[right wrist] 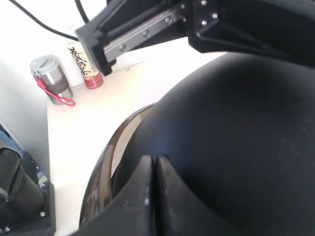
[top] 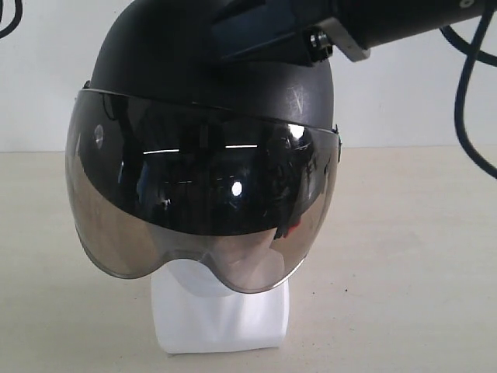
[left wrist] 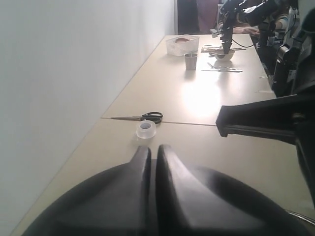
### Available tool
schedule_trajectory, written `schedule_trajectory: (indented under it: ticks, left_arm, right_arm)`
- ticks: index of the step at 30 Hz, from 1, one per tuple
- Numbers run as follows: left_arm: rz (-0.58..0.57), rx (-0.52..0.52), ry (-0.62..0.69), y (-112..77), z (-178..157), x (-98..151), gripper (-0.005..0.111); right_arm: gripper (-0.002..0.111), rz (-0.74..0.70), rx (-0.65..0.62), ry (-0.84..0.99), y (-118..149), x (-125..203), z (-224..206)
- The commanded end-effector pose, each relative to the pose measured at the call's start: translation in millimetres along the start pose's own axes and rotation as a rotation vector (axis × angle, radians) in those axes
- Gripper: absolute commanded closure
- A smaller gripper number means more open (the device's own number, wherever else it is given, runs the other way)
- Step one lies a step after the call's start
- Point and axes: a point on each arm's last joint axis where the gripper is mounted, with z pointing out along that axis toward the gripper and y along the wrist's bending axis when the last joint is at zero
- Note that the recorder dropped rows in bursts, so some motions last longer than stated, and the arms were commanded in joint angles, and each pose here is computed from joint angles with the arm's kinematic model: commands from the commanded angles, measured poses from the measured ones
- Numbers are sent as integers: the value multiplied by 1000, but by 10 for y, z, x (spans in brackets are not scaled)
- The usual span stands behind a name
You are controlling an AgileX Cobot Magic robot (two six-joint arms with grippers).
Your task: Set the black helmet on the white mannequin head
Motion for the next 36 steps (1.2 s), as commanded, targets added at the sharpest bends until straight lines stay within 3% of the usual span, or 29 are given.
schedule_trajectory:
  ticks: [1, 9, 29, 36]
  left_arm:
    - [-1, 5, -6, 25, 12, 14, 102]
    - [-28, 17, 9, 102, 41, 126, 102]
    - [-51, 23, 12, 127, 8, 150, 102]
    - [-53, 23, 11, 127, 8, 149, 102]
  right_arm:
    - [108, -35, 51, 8, 40, -103, 8]
    - [108, -43, 2, 67, 151, -231, 126]
    - [108, 11, -5, 265, 132, -46, 242]
    - [108, -37, 18, 354, 244, 33, 351]
